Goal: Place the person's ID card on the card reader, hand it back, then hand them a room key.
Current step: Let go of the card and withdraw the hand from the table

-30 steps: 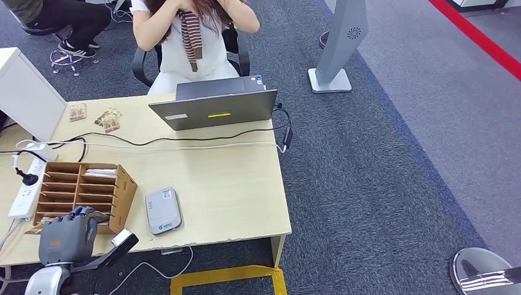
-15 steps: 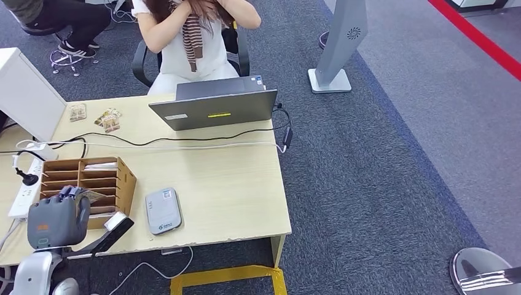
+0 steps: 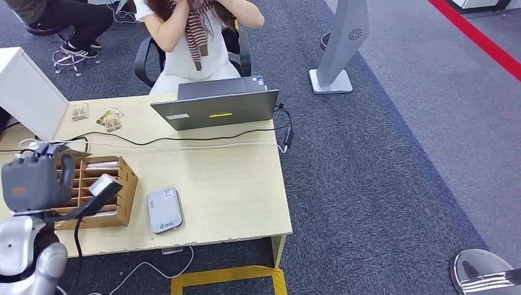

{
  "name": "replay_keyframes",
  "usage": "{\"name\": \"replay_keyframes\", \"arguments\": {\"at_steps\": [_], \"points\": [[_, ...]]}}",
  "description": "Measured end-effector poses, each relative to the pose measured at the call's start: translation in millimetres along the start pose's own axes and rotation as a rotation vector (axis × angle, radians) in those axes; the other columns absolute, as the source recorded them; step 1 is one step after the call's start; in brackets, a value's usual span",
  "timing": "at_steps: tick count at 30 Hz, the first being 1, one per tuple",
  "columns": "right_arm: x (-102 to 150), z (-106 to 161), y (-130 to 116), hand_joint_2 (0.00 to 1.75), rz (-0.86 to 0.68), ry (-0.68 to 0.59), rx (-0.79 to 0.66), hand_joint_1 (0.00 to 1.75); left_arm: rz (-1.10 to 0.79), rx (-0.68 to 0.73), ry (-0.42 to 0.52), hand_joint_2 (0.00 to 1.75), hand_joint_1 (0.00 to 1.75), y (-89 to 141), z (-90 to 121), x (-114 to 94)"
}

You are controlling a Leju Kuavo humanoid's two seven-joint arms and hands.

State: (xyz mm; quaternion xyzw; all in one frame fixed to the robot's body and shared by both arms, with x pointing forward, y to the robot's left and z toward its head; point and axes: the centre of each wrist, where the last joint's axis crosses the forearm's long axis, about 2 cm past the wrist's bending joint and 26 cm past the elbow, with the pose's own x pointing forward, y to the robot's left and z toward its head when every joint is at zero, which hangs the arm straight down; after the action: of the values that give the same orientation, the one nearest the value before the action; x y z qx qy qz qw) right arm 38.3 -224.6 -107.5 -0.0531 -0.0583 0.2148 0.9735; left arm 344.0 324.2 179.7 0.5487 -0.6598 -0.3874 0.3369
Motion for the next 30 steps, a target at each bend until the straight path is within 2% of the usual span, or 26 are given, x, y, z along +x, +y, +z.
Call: {"name": "replay_keyframes", "arguments": {"at_steps": [4, 9, 13, 19, 30], "points": [[2, 0, -2, 1.75, 0.022, -0.006, 0.002, 0.00, -0.033, 0.073, 0.028, 1.75, 1.75, 17, -54, -11], [3, -1, -5, 1.75, 0.064, 0.004, 0.009, 0.00, -0.133, 0.086, 0.087, 1.75, 1.75, 23, -109, -35], [4, -1, -6, 1.75, 0.083, 0.006, 0.013, 0.00, -0.175, 0.033, 0.141, 1.75, 1.75, 26, -140, -55], [4, -1, -7, 1.75, 0.093, 0.014, 0.012, 0.00, -0.219, -0.079, 0.187, 1.75, 1.75, 20, -152, -62], [4, -2, -9, 1.75, 0.108, -0.004, 0.007, 0.00, -0.254, -0.156, 0.149, 1.75, 1.75, 7, -154, -43]]}}
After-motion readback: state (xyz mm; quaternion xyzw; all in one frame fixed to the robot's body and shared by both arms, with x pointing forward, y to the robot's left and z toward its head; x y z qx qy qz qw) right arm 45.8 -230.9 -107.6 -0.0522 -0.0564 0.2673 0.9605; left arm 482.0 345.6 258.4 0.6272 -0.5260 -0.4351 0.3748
